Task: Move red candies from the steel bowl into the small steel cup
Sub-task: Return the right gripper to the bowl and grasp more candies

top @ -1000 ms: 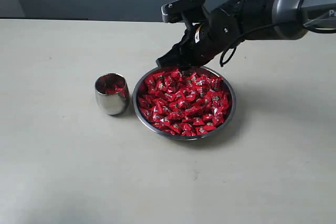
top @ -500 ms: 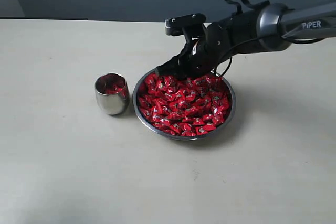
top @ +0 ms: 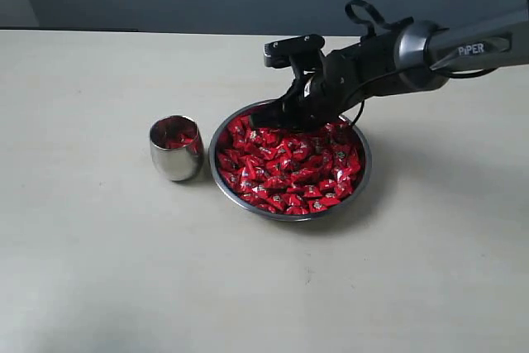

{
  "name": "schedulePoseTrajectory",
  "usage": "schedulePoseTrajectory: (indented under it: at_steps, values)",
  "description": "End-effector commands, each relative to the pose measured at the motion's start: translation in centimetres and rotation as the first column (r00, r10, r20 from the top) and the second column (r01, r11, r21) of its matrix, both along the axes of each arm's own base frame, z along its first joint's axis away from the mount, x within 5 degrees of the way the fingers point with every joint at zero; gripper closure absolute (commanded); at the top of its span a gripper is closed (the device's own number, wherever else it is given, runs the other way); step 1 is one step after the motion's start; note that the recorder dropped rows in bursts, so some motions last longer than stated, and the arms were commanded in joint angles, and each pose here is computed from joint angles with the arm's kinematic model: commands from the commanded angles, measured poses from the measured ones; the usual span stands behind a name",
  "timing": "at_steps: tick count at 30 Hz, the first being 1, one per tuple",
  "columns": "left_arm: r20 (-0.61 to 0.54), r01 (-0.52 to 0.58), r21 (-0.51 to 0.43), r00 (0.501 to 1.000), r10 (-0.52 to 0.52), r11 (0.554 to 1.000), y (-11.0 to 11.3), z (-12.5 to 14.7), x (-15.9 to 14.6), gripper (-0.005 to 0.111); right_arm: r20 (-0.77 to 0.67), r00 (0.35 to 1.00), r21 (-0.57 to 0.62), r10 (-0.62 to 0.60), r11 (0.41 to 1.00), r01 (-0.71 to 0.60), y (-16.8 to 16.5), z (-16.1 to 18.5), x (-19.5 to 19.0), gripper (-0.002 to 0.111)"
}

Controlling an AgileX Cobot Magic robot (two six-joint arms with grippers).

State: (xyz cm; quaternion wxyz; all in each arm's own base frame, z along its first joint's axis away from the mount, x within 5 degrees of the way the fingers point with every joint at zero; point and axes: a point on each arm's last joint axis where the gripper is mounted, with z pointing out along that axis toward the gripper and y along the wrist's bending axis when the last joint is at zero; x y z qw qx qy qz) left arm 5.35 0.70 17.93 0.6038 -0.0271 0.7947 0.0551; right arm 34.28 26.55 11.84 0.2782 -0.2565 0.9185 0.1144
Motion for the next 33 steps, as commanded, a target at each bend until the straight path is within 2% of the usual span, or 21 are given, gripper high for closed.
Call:
schedulePoseTrajectory:
  at_steps: [1, 8, 18, 24, 28, 30, 33]
  values:
    - [0.018, 0.008, 0.003, 1.0, -0.008, 1.0, 0.0, 0.4, 0.0, 0.106, 0.019, 1.0, -0.013, 0.013, 1.0, -0.013, -0.4, 1.7, 0.0, 0.108]
    - [0.018, 0.008, 0.003, 1.0, -0.008, 1.0, 0.0, 0.4, 0.0, 0.106, 0.039, 0.999, -0.015, 0.022, 1.0, -0.022, -0.7, 4.0, -0.3, 0.108]
    - [0.018, 0.008, 0.003, 1.0, -0.008, 1.0, 0.0, 0.4, 0.0, 0.106, 0.046, 0.998, -0.02, 0.03, 0.999, -0.029, -0.8, 4.5, -0.5, 0.108]
    - [0.018, 0.008, 0.003, 1.0, -0.008, 1.0, 0.0, 0.4, 0.0, 0.106, 0.083, 0.993, -0.004, 0.082, 0.997, -0.082, 0.5, 6.3, -1.8, 0.108]
    - [0.018, 0.008, 0.003, 1.0, -0.008, 1.0, 0.0, 0.4, 0.0, 0.106, 0.074, 0.992, -0.037, 0.103, 0.994, -0.101, 0.3, 6.4, -2.0, 0.108]
    - [0.018, 0.008, 0.003, 1.0, -0.008, 1.0, 0.0, 0.4, 0.0, 0.106, 0.049, 0.994, -0.066, 0.094, 0.994, -0.09, -0.3, 5.8, -1.6, 0.106]
    - [0.018, 0.008, 0.003, 1.0, -0.008, 1.0, 0.0, 0.4, 0.0, 0.106, 0.016, 0.998, -0.089, 0.068, 0.994, -0.066, -1.2, 4.6, -0.9, 0.093]
